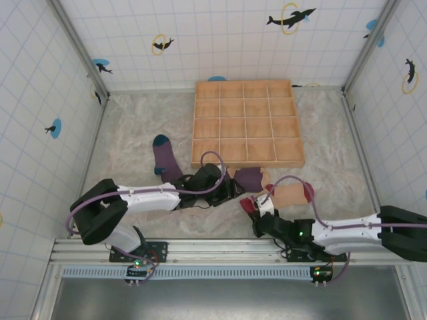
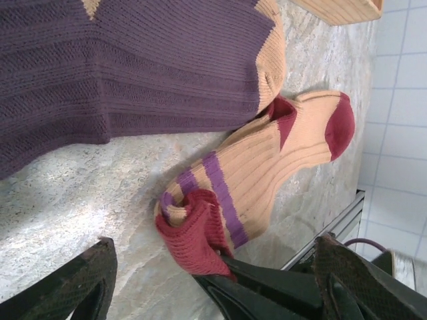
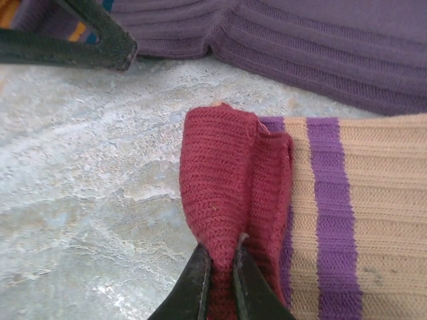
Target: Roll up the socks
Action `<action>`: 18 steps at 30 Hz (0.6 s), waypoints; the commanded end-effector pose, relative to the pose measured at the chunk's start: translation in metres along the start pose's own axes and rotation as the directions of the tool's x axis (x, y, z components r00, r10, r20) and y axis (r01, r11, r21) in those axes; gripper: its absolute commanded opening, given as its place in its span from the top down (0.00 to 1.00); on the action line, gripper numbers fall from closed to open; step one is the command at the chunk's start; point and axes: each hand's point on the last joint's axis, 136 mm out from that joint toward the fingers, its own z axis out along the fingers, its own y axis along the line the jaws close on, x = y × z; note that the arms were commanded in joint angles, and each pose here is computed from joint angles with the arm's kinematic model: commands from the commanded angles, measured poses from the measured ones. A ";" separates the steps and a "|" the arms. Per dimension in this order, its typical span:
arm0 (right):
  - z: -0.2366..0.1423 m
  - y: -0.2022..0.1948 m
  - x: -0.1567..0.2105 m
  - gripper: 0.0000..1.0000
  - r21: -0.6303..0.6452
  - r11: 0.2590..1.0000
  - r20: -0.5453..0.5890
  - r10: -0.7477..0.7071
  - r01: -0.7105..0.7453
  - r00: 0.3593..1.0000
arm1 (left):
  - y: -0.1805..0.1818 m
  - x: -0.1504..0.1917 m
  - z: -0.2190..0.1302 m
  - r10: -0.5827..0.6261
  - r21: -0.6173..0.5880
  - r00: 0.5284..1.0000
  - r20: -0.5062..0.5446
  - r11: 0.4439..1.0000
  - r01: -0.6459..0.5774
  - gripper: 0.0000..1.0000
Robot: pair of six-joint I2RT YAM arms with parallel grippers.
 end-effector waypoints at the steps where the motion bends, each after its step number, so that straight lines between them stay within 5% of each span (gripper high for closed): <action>1: -0.001 -0.001 0.021 1.00 -0.077 0.989 -0.089 0.118 -0.125 0.989 | -0.002 0.000 0.004 0.026 0.018 1.000 0.015 0.999 -0.026 0.25; 11: -0.002 -0.030 0.033 1.00 -0.098 0.875 -0.115 0.463 -0.474 0.879 | -0.002 0.014 0.018 0.063 0.016 0.998 -0.010 0.998 -0.063 0.41; 18: -0.004 -0.049 0.053 1.00 0.049 0.846 -0.200 0.529 -0.530 0.825 | 0.009 0.020 0.028 0.063 -0.020 0.997 -0.034 0.998 -0.064 0.44</action>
